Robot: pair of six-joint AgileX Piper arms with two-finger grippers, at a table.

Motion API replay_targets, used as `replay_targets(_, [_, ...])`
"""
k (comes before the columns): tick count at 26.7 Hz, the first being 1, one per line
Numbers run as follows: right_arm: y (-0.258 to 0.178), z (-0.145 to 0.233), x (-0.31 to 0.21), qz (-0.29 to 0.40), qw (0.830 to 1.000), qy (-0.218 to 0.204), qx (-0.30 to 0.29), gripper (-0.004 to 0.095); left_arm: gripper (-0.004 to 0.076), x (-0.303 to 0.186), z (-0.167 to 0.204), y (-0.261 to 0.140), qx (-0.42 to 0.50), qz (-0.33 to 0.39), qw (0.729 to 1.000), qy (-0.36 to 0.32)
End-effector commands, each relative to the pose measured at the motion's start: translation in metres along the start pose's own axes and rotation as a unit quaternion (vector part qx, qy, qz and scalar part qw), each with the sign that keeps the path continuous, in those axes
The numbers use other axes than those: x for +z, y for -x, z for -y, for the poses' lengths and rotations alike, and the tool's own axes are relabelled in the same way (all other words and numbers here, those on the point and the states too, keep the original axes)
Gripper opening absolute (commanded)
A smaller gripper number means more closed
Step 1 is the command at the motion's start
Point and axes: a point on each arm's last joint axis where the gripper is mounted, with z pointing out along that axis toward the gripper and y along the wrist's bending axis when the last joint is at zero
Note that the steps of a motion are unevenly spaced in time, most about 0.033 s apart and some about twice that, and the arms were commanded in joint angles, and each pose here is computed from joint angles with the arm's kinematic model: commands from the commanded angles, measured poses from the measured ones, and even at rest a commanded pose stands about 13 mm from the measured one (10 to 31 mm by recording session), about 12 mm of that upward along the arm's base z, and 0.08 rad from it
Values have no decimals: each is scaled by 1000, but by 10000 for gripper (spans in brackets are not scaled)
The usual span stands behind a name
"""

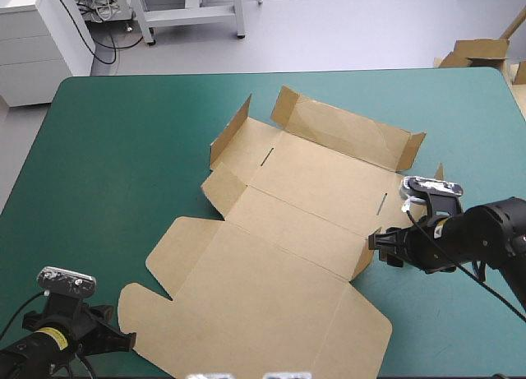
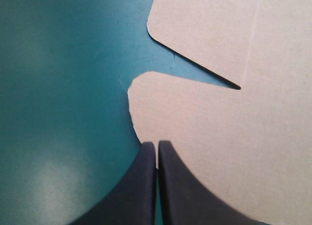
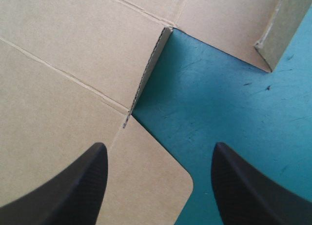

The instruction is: Fold the box

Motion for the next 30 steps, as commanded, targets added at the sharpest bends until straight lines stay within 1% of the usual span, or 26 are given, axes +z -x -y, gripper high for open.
replay_targets(1, [12, -8, 5, 4, 999, 30, 17, 574, -8, -4, 0, 10, -2, 30, 1000, -2])
replay_targets(3, [18, -10, 16, -4, 999, 35, 25, 574, -8, -4, 0, 10, -2, 30, 1000, -2])
replay_targets(9, [33, -9, 51, -45, 998, 17, 37, 574, -8, -4, 0, 10, -2, 30, 1000, -2])
replay_targets(12, [39, -10, 66, -56, 997, 18, 46, 574, -8, -4, 0, 10, -2, 30, 1000, -2])
replay_targets(14, [41, -11, 75, -73, 996, 23, 54, 574, -8, -4, 0, 10, -2, 30, 1000, -2])
replay_targets(17, [43, -10, 88, -95, 994, 15, 57, 574, -8, -4, 0, 10, -2, 30, 1000, -2])
replay_targets(21, [44, -10, 96, -108, 992, 12, 61, 562, -8, -4, 0, 10, -2, 30, 1000, -2])
replay_targets(24, [44, -9, 96, -109, 992, 10, 60, 472, -8, -4, 0, 10, -2, 30, 1000, -2])
replay_targets(26, [44, -9, 97, -108, 992, 8, 58, 367, -8, -4, 0, 10, -2, 30, 1000, -2])
replay_targets(29, [44, -9, 97, -108, 992, 8, 58, 169, -8, -4, 0, 10, -2, 30, 1000, -2])
replay_targets(30, [44, -9, 97, -108, 992, 8, 58, 117, -8, -4, 0, 10, -2, 30, 1000, -2])
